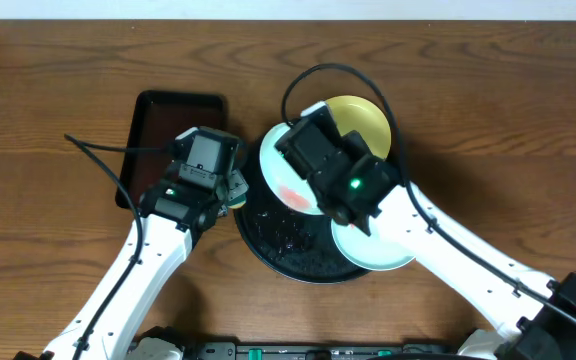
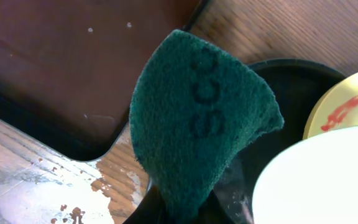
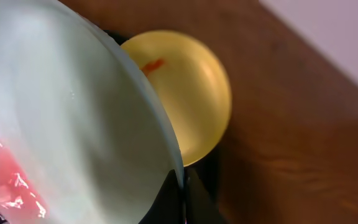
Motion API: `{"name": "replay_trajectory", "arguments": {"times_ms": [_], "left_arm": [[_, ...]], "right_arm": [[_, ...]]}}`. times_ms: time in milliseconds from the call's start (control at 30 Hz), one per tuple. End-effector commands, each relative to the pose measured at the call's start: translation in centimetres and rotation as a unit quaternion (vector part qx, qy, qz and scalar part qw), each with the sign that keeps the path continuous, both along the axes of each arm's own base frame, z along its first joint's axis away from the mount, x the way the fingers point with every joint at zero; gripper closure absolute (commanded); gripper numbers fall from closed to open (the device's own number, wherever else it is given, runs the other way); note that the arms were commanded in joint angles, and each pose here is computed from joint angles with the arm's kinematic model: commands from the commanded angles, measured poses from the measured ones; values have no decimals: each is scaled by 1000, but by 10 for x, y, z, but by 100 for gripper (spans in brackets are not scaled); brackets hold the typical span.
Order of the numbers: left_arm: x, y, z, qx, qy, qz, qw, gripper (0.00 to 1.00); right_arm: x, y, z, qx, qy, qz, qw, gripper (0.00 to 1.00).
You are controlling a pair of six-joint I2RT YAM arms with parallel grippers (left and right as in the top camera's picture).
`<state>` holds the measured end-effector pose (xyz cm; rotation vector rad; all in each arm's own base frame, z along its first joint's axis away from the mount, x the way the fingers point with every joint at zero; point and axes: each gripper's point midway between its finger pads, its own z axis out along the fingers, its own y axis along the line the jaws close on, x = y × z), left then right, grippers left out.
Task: Clean dirty plates on tray and stack at the side
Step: 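Lift the left green plate with the right gripper off the tray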
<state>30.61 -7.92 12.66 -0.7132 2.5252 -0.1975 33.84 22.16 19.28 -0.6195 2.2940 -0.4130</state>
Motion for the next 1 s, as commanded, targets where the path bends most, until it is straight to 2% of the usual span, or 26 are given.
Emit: {"name": "replay_trajectory", "arguments": {"times_ms": [0, 400, 967], "left_arm": [[-4, 7, 0, 2, 5, 3, 1000, 92], [-5, 14, -2, 3, 11, 13, 1000, 92], [-5, 13, -2, 2, 12, 12, 1000, 92]], "right_arm": [[5, -15, 39, -64, -90, -31, 993, 99], [-9, -7, 82, -137, -202, -50, 968, 99], [-13, 2, 76, -104, -195, -46, 974, 99]]}}
